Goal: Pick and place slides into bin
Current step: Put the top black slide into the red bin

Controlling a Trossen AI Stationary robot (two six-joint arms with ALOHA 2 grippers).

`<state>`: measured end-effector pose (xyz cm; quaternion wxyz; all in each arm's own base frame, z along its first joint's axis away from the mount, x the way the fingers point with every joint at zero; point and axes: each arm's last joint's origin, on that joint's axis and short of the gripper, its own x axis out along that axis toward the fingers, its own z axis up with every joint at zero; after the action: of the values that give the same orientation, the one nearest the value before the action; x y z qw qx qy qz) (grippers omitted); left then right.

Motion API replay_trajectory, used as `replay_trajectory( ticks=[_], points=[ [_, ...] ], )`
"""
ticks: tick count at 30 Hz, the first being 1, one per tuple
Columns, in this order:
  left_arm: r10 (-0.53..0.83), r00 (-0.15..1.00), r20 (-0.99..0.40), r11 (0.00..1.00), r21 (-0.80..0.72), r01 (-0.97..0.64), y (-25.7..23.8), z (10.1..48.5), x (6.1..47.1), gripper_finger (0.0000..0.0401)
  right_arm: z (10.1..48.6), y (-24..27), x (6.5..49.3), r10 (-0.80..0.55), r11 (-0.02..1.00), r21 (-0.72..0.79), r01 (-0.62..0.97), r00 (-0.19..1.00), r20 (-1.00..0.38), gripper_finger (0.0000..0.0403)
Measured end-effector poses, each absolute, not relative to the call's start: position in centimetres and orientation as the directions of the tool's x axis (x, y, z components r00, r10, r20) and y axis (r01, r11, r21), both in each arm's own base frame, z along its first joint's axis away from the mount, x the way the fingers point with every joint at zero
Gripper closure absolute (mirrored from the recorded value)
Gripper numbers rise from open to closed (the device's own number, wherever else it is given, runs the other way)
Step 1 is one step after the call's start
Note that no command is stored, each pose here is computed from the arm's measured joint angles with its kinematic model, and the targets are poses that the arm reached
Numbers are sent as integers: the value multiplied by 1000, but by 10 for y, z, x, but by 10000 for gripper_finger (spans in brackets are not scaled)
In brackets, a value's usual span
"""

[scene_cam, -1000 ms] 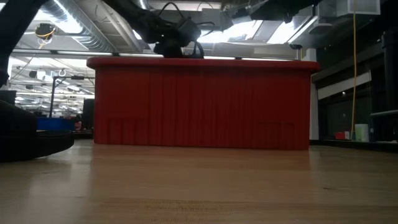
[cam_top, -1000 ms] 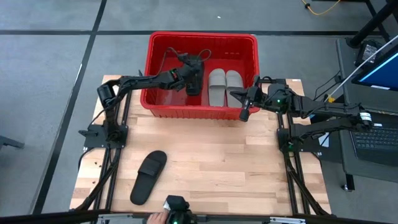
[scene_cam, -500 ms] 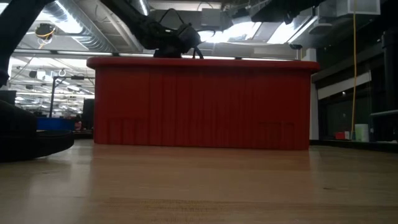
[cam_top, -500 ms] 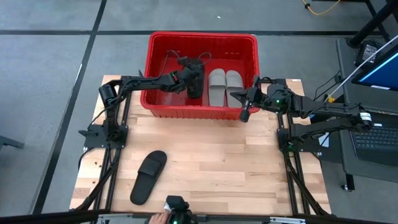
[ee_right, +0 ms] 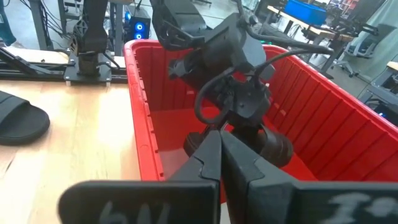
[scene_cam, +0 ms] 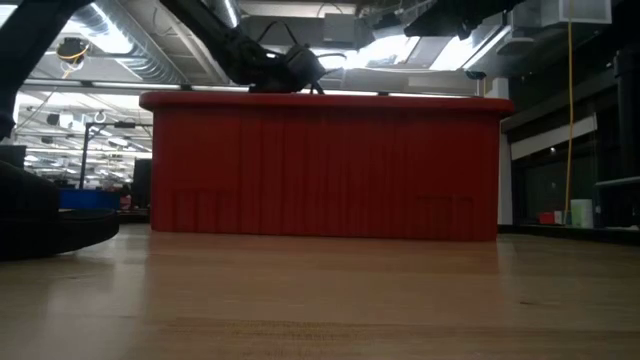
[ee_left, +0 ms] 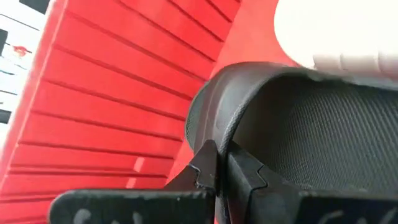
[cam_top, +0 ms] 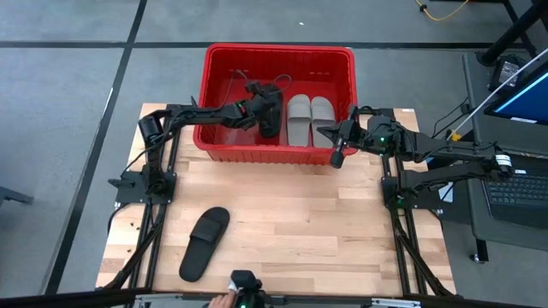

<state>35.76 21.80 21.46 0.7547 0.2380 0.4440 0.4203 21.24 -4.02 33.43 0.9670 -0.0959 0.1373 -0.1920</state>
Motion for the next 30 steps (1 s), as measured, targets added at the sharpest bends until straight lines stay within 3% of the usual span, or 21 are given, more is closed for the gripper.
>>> replay_trajectory(
  ticks=[8, 18, 30],
  points=[
    [830, 276, -484, 557, 724, -406, 220, 202, 363, 396, 334, -40, 212, -397, 911, -218, 350, 887, -236, 381],
    [834, 240, -496, 551, 743, -379, 225, 189, 364, 396, 333, -40, 212, -397, 912, -217, 349, 885, -245, 397],
    [835, 223, -504, 551, 756, -354, 226, 179, 366, 396, 333, -40, 212, -397, 912, -217, 349, 884, -246, 384]
  ],
)
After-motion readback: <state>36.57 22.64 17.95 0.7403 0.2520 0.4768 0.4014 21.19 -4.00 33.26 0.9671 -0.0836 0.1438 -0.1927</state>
